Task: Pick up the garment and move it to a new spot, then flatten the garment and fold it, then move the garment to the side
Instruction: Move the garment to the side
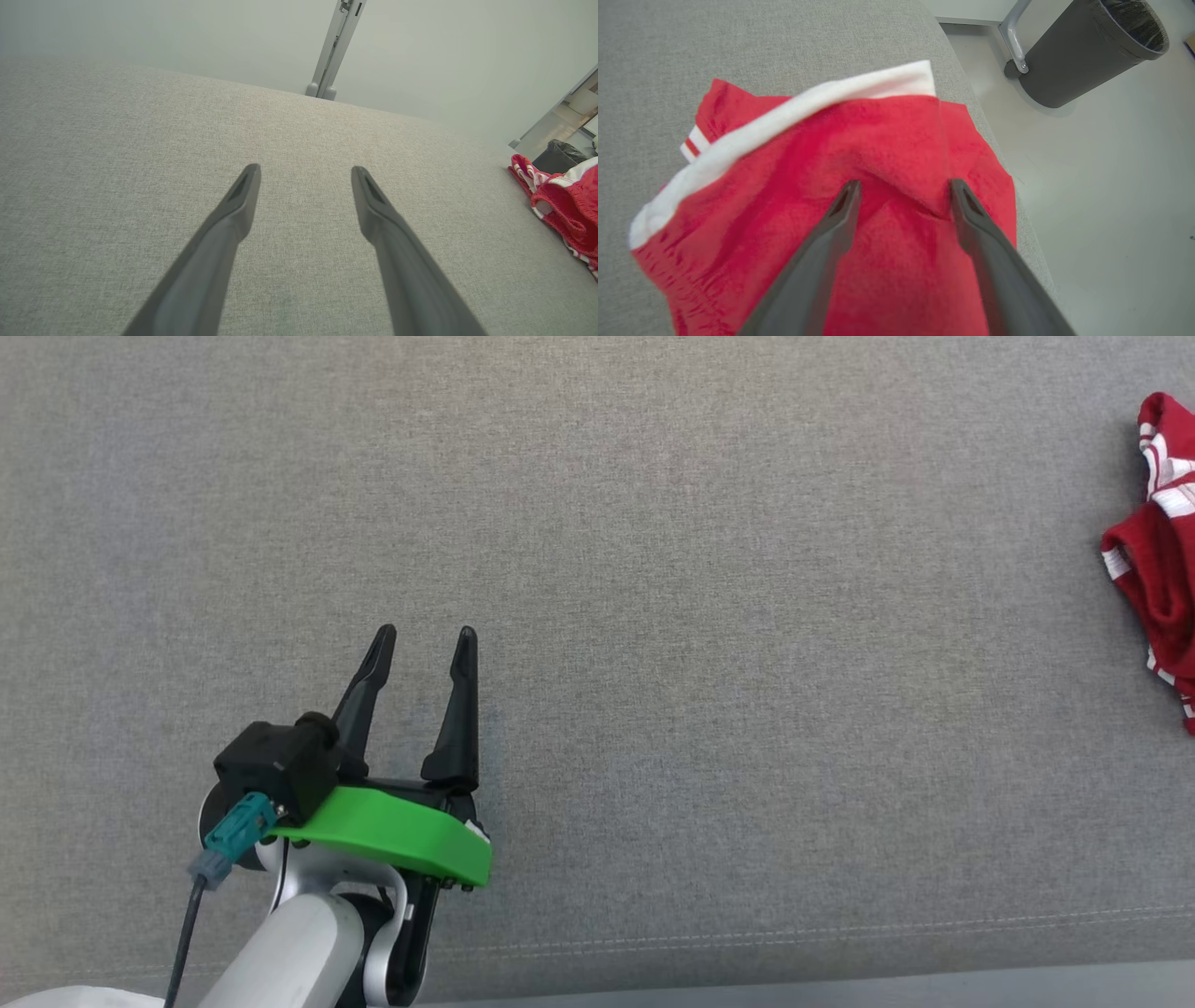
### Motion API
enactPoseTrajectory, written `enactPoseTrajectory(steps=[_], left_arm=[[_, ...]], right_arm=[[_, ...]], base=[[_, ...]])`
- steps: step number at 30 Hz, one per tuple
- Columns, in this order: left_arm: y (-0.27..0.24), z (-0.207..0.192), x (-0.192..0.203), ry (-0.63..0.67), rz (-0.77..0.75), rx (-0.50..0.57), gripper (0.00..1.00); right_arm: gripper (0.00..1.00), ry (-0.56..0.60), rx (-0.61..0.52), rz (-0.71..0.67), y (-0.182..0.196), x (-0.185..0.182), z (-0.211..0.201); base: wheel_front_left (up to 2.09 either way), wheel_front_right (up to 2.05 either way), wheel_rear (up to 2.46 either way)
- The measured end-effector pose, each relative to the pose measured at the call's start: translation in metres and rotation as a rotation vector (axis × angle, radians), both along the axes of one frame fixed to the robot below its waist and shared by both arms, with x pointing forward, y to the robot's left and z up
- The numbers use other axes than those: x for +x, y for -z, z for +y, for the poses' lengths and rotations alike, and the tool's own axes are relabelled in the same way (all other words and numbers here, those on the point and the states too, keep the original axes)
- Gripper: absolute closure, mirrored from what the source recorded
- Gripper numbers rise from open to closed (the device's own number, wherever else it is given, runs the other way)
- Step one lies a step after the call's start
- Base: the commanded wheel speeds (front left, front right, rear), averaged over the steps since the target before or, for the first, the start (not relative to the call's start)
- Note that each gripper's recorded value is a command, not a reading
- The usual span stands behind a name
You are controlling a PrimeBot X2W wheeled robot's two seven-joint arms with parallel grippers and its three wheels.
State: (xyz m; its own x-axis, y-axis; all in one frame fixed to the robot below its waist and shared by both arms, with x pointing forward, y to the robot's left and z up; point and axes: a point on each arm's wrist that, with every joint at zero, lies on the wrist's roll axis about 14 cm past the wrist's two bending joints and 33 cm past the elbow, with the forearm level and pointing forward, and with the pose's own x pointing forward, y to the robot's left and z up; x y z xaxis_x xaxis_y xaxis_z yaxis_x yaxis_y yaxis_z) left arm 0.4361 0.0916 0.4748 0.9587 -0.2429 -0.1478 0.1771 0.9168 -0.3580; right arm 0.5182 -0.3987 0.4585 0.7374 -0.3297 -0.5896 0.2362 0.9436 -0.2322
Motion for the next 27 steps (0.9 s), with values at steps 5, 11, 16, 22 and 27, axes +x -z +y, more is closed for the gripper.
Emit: enactPoseTrajectory(steps=[5,11,16,22,27], left_arm=[[-0.001,-0.002,0.001,0.009,-0.003,0.002,0.00],[-0.001,-0.008,0.003,0.025,-0.005,0.002,0.00],[-0.004,-0.014,0.003,0.043,-0.012,-0.003,0.00],[-0.016,-0.022,0.004,0.071,-0.040,-0.030,0.00],[-0.026,-0.016,0.006,0.049,-0.068,-0.043,0.00]], right_arm=[[0.00,0.009,-0.040,-0.003,-0.003,-0.005,-0.012],[0.00,0.038,-0.058,-0.030,-0.007,-0.016,-0.030],[0.00,0.030,-0.043,-0.101,-0.022,-0.014,-0.029],[0.00,-0.053,-0.019,-0.230,-0.057,-0.003,-0.006],[0.00,-0.167,-0.015,-0.348,-0.093,0.002,0.025]], base=[[0.00,0.00,0.00],[0.00,0.00,0.00],[0.00,0.00,0.00],[0.00,0.00,0.00],[0.00,0.00,0.00]])
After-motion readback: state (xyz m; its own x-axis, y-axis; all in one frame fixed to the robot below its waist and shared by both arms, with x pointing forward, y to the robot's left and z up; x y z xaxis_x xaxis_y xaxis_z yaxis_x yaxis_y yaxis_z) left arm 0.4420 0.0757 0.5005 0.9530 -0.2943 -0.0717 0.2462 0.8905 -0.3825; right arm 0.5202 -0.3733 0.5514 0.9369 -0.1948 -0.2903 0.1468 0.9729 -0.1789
